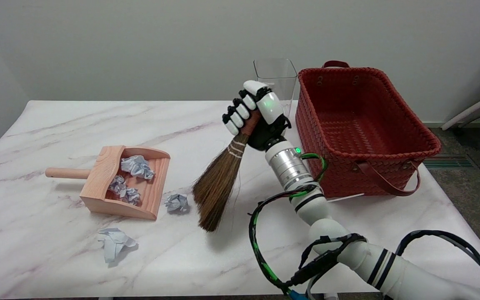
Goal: Sweep the paper ball into the dustpan.
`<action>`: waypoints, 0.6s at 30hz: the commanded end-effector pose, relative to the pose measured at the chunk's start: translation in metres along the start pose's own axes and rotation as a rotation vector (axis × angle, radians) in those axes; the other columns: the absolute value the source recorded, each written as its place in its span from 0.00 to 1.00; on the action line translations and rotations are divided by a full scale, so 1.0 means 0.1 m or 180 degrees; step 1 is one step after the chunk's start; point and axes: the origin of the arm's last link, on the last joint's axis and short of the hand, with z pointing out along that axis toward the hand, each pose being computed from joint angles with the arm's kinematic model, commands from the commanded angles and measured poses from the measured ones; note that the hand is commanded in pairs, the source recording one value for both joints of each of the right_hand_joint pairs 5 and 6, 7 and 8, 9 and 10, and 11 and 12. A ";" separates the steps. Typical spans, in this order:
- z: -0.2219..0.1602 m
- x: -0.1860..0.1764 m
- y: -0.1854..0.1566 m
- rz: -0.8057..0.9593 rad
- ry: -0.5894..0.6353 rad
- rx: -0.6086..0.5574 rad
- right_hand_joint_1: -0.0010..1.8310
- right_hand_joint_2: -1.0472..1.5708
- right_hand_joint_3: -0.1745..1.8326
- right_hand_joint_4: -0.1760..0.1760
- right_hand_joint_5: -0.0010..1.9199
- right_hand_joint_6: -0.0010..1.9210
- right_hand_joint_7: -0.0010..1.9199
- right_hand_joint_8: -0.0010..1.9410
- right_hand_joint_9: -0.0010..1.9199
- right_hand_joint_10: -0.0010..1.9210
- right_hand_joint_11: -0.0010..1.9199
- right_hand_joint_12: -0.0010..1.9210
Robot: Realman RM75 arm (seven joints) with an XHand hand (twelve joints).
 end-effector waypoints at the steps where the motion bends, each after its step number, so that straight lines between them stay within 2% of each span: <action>1: 0.13 0.21 -0.39 -0.0230 0.0108 0.0313 0.39 1.00 0.59 0.50 1.00 1.00 1.00 0.99 1.00 1.00 0.95 0.95; 5: 0.13 0.14 -0.41 -0.0607 0.0028 0.0309 0.39 1.00 0.59 0.50 1.00 1.00 1.00 0.99 1.00 1.00 0.95 0.95; 9: 0.20 -0.15 -0.34 -0.1105 -0.0218 0.0210 0.39 1.00 0.60 0.50 1.00 1.00 1.00 0.99 1.00 1.00 0.95 0.95; 14: 0.28 -0.65 -0.02 -0.1290 -0.0438 0.0156 0.39 1.00 0.60 0.50 1.00 1.00 1.00 0.99 1.00 1.00 0.96 0.96; 18: 0.23 -0.76 0.16 -0.1593 -0.0423 0.0110 0.42 1.00 0.57 0.50 1.00 1.00 1.00 0.99 1.00 1.00 0.95 0.95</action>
